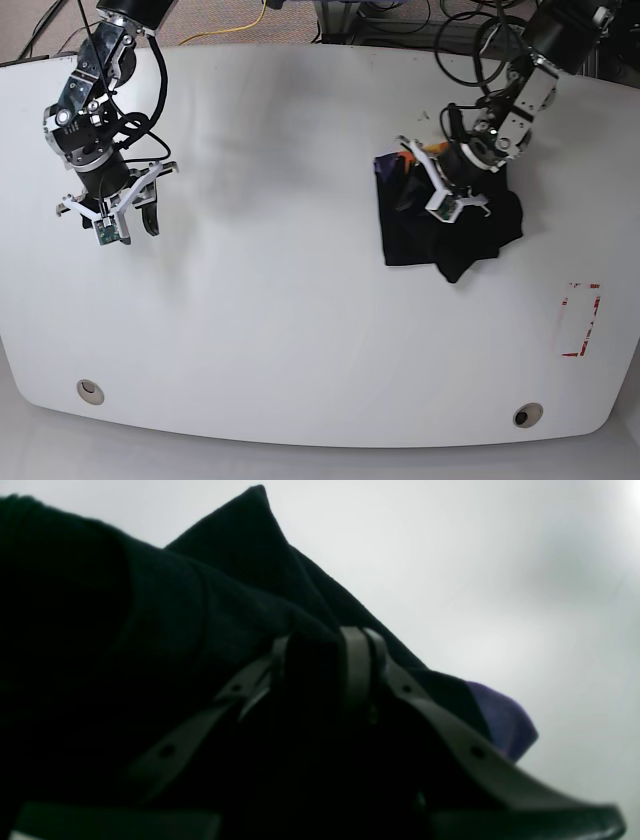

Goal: Layout the t-shirt on the table in an organized manner, then fold the t-shirt properly
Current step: 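Carry the bundle with the left gripper to the table edge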

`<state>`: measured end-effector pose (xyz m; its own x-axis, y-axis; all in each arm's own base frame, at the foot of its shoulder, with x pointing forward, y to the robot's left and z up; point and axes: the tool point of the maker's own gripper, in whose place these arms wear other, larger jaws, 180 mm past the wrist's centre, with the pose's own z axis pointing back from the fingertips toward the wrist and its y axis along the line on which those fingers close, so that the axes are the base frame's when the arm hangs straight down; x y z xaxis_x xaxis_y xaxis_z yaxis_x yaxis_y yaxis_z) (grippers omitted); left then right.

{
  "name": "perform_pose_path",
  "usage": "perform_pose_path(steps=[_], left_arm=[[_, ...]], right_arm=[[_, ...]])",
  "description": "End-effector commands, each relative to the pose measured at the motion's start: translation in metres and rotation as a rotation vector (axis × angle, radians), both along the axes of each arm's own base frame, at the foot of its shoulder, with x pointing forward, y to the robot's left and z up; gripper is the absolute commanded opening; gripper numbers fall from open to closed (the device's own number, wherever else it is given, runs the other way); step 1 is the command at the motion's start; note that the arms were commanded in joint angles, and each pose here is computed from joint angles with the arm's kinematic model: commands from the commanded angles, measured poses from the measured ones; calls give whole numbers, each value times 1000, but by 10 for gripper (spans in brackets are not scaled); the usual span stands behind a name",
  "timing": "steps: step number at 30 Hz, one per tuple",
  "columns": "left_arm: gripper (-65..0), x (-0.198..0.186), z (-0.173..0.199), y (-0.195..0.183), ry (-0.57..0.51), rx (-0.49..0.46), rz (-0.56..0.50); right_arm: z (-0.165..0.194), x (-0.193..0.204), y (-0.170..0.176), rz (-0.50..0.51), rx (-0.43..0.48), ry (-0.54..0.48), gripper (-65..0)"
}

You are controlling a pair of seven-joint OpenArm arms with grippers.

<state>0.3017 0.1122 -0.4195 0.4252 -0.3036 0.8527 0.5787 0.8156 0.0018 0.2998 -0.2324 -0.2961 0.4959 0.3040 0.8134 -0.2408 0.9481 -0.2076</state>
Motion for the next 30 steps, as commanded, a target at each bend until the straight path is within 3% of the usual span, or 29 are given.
perform_pose_path(steps=[1,10,22,30], left_arm=[[-529,-22,-22,47,121,130,3],[-529,-47,-16,121,189,147,23],[-529,-70,-10,235,290,283,118],[-529,-74,3,284,309,350,191]], right_arm=[[18,7,4,4,12,-69,-395],[12,0,11,5,27,-55,-395],[3,-9,15,3,39,-28,-396],[1,-12,18,0,50,-26,-396]])
